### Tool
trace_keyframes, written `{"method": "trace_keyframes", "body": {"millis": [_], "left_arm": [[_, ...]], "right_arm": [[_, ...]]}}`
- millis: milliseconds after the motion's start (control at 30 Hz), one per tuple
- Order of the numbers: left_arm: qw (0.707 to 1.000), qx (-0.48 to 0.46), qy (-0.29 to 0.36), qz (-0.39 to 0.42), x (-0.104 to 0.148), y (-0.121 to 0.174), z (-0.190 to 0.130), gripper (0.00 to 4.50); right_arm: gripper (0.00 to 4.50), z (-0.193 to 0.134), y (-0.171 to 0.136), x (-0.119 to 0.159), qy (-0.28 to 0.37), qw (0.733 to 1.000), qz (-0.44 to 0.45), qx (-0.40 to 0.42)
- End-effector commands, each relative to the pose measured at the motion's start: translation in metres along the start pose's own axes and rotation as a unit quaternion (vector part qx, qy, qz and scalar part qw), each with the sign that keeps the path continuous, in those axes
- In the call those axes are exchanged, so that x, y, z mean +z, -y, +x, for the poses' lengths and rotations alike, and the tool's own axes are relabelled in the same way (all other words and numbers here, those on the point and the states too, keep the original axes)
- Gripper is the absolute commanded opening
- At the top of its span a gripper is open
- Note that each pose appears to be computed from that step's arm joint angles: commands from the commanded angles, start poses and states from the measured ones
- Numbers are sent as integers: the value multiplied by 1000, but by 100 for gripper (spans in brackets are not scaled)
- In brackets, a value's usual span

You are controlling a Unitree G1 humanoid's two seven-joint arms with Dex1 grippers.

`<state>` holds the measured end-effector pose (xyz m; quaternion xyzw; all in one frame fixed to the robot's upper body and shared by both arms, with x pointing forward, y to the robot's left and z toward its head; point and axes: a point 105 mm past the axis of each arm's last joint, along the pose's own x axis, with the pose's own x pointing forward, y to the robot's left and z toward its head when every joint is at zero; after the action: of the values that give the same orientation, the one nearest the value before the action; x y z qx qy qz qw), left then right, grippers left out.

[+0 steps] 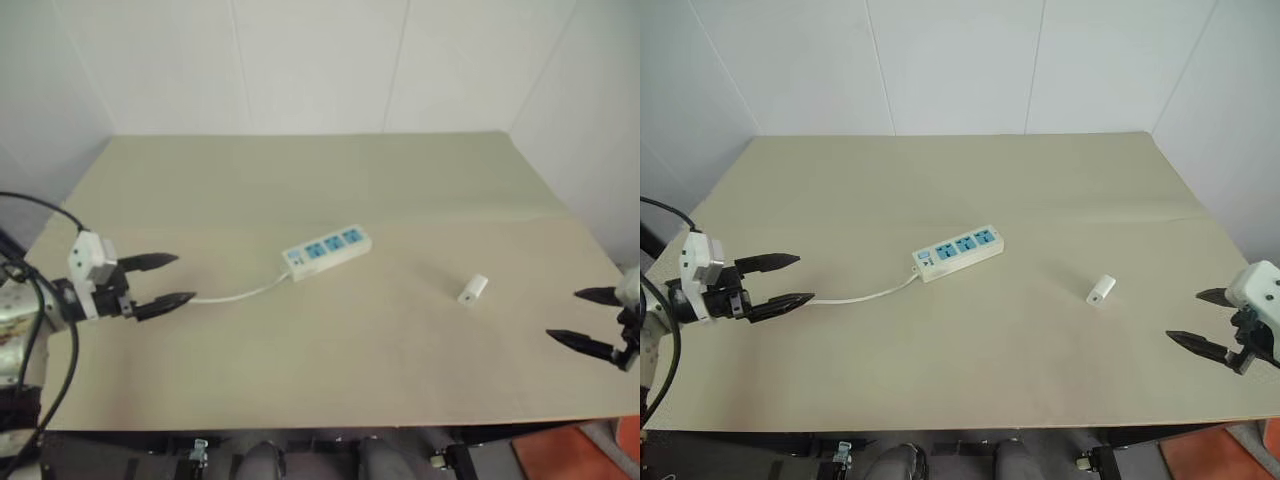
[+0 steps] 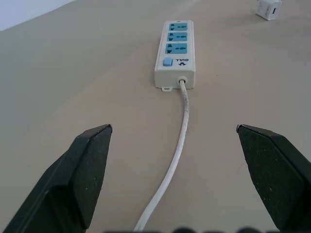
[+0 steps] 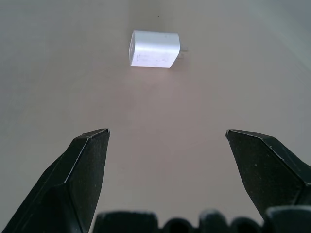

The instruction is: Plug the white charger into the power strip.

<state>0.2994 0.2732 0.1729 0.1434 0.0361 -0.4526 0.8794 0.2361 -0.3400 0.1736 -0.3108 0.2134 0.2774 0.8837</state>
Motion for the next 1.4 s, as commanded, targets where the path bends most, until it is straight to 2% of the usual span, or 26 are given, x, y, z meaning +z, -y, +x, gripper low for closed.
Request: {"method": "trace_keyframes", "body": {"millis": [33,433,567,700,833,1000,1133,1333,1400], "left_arm": [[1000,-1,10,16,7,-4,1,446],[1000,-8,14,15,0,-10,8,446],[999,-7,35,17,-4,-11,18,446],[996,-51,68,9,-14,-3,54,446],[995,-45,86,23,-19,-6,98,446],[991,-37,126,9,-10,-3,144,446],[989,-64,132,-2,-4,6,164,446],[991,-49,126,3,2,5,181,446],[993,-45,104,13,-1,6,186,446]], "right_arm": [[450,-10,2,16,24,999,-20,-17],[450,-18,-1,13,14,999,-23,-33],[450,-18,-5,16,17,999,-24,-34],[450,-10,-8,27,31,998,-35,-47],[450,0,-22,56,77,995,-50,-50],[450,11,-44,88,131,989,-54,-47],[450,16,-59,102,160,985,-46,-44],[450,19,-67,105,159,985,-33,-49],[450,19,-69,104,157,986,-30,-49]]}}
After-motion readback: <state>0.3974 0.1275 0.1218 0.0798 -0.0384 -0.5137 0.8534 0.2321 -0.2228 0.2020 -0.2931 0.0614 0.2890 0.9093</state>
